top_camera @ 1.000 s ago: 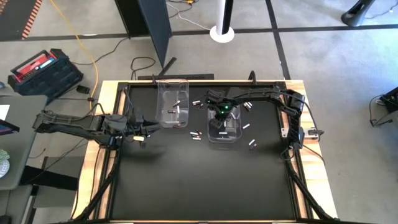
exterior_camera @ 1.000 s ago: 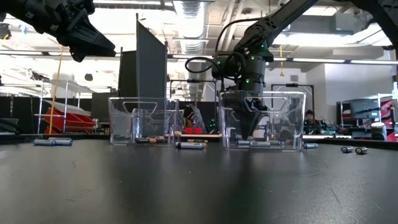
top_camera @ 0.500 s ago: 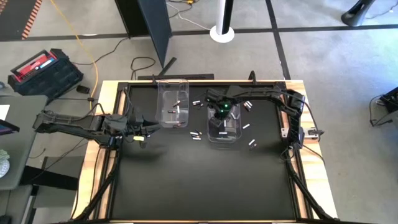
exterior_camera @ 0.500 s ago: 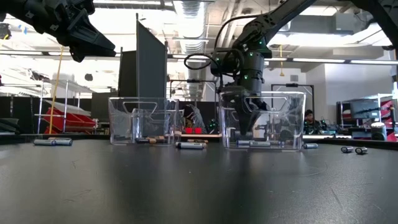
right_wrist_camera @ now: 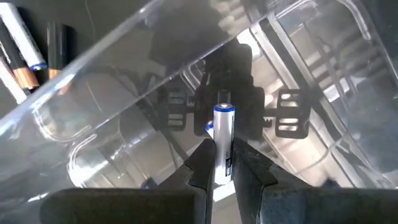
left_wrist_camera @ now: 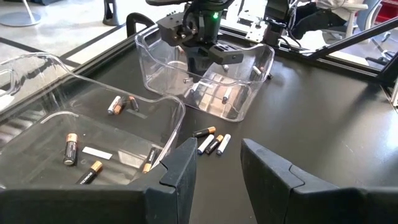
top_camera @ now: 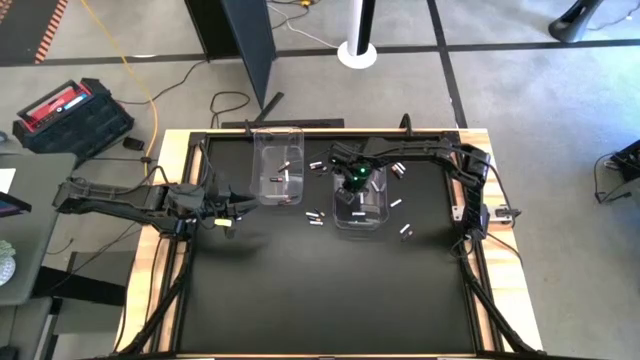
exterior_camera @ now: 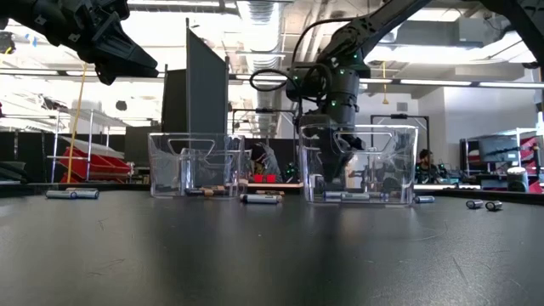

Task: Sort batteries
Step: Put the white battery into the right transparent bin

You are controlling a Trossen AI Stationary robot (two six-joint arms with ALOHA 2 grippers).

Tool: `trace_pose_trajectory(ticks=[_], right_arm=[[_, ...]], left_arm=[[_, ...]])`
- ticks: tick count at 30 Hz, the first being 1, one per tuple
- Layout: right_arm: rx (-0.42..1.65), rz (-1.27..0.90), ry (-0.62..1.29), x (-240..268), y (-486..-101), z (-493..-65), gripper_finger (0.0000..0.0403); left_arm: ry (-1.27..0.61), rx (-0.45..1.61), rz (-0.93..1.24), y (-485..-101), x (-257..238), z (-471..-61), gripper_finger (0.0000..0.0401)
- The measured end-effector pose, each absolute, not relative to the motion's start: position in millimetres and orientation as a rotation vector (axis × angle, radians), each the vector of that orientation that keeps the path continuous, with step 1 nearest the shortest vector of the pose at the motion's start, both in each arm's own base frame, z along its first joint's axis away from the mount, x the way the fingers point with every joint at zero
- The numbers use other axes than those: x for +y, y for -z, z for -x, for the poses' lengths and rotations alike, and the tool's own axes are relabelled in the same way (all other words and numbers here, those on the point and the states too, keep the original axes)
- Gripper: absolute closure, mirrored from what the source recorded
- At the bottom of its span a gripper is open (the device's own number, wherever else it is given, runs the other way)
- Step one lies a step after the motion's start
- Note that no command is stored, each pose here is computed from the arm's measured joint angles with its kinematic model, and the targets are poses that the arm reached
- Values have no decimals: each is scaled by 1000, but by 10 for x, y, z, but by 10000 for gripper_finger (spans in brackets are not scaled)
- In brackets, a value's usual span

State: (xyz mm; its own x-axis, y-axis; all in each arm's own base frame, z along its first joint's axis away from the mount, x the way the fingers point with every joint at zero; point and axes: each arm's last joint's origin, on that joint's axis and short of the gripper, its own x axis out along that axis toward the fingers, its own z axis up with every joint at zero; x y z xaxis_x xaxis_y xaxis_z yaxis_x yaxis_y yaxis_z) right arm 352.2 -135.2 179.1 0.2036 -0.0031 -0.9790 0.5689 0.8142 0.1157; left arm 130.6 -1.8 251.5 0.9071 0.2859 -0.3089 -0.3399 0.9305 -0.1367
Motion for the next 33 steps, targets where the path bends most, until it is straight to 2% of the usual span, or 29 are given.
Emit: trace_pose_trajectory(ticks=[8,22,28,33], right_arm=[[1322,-522,428,-1332,-1764,-3520,330],[1321,-534,437,-1330,-1764,-3520,259],[1300,-584,480,-1354,-1814,-3495,258],[1218,-635,526,-1384,-2047,-3420,269]], left_arm=[[-325,290,189,-2514,-18,-1306,283],[-325,290,190,-2514,-18,-1306,283],[-320,281,264,-2514,-23,-1307,283],[-320,281,278,-2513,-24,-1309,283]])
